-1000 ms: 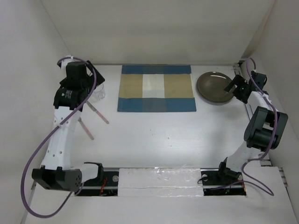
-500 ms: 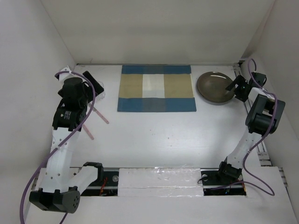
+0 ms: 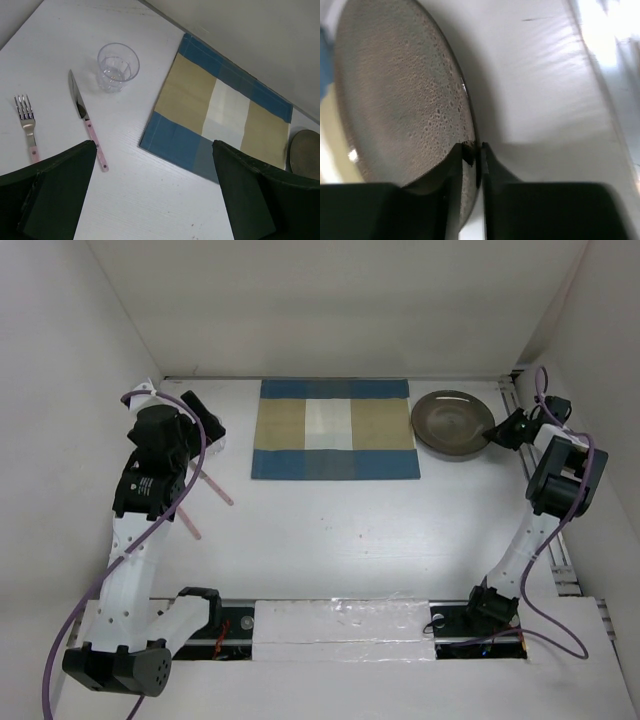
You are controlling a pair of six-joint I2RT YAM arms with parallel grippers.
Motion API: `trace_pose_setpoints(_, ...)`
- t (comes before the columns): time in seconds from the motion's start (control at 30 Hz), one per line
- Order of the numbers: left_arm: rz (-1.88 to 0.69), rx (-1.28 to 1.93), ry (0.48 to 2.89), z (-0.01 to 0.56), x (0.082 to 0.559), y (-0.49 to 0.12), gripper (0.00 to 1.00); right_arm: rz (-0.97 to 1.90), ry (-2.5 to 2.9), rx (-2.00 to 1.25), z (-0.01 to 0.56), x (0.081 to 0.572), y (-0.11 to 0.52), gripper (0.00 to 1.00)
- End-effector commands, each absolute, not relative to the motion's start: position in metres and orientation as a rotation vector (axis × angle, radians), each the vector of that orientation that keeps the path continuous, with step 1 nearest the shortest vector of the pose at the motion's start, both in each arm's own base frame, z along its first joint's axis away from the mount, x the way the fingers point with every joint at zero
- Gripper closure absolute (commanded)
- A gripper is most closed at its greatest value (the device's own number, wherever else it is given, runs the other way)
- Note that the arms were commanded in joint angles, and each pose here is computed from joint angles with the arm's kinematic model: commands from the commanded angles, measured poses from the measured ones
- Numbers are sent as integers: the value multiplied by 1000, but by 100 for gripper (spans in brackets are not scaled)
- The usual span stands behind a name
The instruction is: Set the dinner table for one person
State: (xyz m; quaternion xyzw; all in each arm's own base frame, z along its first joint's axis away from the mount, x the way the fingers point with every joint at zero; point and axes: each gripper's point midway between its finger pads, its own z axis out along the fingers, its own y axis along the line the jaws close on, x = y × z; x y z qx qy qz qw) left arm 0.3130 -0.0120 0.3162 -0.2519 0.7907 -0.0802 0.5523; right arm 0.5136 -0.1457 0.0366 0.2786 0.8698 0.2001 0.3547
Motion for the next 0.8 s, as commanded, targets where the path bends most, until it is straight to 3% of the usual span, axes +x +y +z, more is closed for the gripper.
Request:
trace_pose_setpoints(0.0,-205,-569,1837,324,316,-14,1,556,2246,672,45,519,-143,93)
trace_pose_setpoints(0.03,-214,-564,1840,324,316,-16,1,559,2254,677,40,519,-143,100)
trace_pose_setpoints(0.23,-216,-561,1861,317,318,-17,1,605,2179,640,61,524,-136,100)
trace_pose_setpoints(0.5,-235,-549,1867,316,321,-21,1,767,1833,519,159,534,-113,100)
trace_pose_setpoints(0.77,-241,-544,1879,311,324,-23,1,952,1626,511,215,530,-99,100)
